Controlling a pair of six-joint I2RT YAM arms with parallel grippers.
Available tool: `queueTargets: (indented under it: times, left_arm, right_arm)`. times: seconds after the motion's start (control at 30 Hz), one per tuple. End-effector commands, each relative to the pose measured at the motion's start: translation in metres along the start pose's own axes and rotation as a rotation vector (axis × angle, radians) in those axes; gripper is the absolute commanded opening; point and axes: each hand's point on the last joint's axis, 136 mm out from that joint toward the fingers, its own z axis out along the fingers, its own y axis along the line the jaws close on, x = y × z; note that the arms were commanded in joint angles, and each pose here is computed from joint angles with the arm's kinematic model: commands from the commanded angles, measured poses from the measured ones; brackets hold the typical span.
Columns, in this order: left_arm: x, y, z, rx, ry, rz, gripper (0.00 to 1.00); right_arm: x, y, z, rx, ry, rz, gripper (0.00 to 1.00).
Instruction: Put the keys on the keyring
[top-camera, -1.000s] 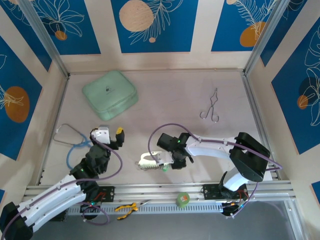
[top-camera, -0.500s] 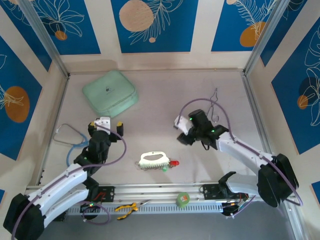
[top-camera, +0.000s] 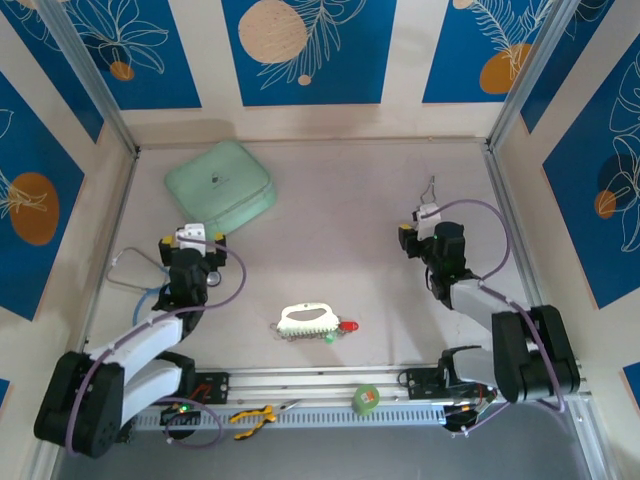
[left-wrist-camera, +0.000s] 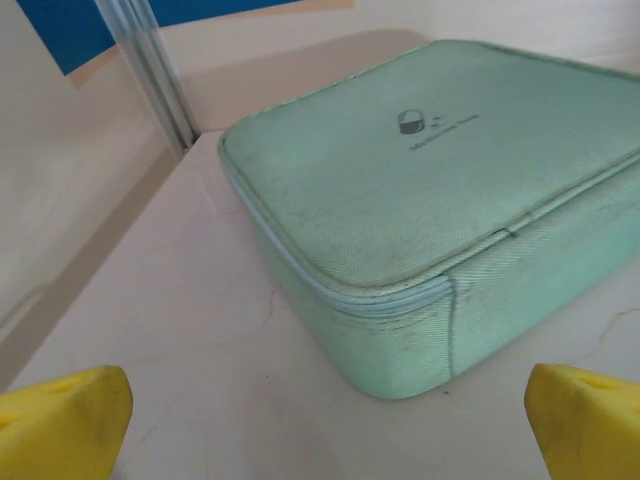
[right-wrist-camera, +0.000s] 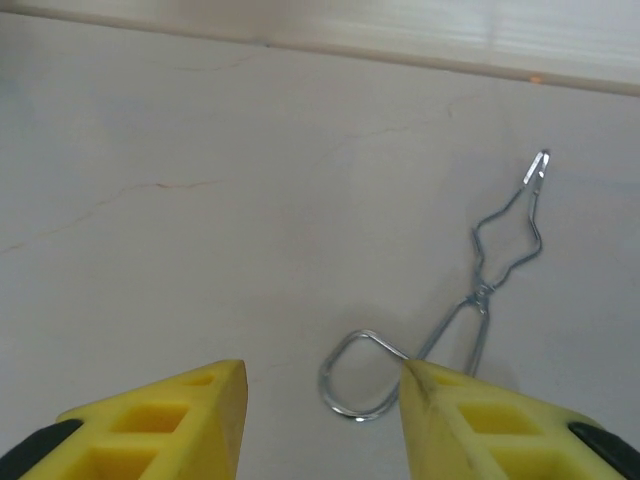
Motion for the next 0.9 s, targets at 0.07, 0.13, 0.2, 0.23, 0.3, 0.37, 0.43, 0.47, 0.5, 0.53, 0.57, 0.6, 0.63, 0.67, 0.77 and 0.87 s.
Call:
queueTargets:
  times: [0.07,0.13,0.2,0.23,0.3,0.37,0.43,0.47,0.5,0.53,0.57,0.6,0.63,0.67,0.77,0.87]
  left_arm:
    - [-0.001,0.000,0.013,-0.008,-0.083,0.006,1.00]
    - [0.000,-0.001,0.018,-0.007,-0.108,-0.004,1.00]
    - [-0.002,-0.004,0.022,0.010,-0.140,0.001,1.00]
    - [-0.001,-0.006,0.026,0.012,-0.145,0.002,1.00]
    - [0.009,-0.013,0.034,0.039,-0.137,0.000,1.00]
    - [0.018,-0.030,0.037,0.127,-0.142,0.038,1.00]
    - [0.018,-0.031,0.041,0.118,-0.145,0.048,1.00]
    - [0.019,-0.030,0.043,0.112,-0.121,0.039,1.00]
    - [0.019,-0.028,0.046,0.104,-0.112,0.035,1.00]
    - [0.018,-0.028,0.049,0.095,-0.106,0.042,1.00]
    - [0.019,-0.028,0.051,0.093,-0.087,0.046,1.00]
    - [0.020,-0.028,0.054,0.087,-0.072,0.040,1.00]
    - [0.020,-0.027,0.056,0.083,-0.062,0.043,0.99]
    - [0.020,-0.027,0.056,0.084,-0.060,0.044,1.00]
    - [0.020,-0.026,0.056,0.083,-0.063,0.042,1.00]
    - [0.021,-0.026,0.056,0.083,-0.061,0.040,1.00]
  right_arm:
    - [-0.001,-0.002,0.011,-0.036,-0.122,0.037,0.44]
    - [0.006,-0.006,0.014,-0.045,-0.118,0.064,0.44]
    - [0.008,-0.007,0.018,-0.066,-0.111,0.073,0.44]
    - [0.008,-0.006,0.019,-0.085,-0.088,0.083,0.44]
    - [0.008,-0.005,0.020,-0.113,-0.085,0.088,0.43]
    - [0.007,-0.004,0.020,-0.126,-0.086,0.089,0.43]
    - [0.007,-0.004,0.021,-0.130,-0.079,0.091,0.44]
    - [0.007,-0.004,0.021,-0.134,-0.076,0.096,0.44]
    - [0.007,-0.005,0.022,-0.133,-0.069,0.100,0.44]
    - [0.007,-0.006,0.024,-0.135,-0.061,0.108,0.44]
    - [0.007,-0.010,0.025,-0.128,-0.053,0.123,0.44]
    - [0.008,-0.012,0.026,-0.118,-0.043,0.136,0.44]
    - [0.008,-0.016,0.027,-0.104,-0.038,0.149,0.44]
    - [0.008,-0.017,0.028,-0.099,-0.035,0.158,0.45]
    - [0.008,-0.018,0.028,-0.100,-0.034,0.162,0.45]
    - [0.008,-0.019,0.028,-0.095,-0.034,0.163,0.45]
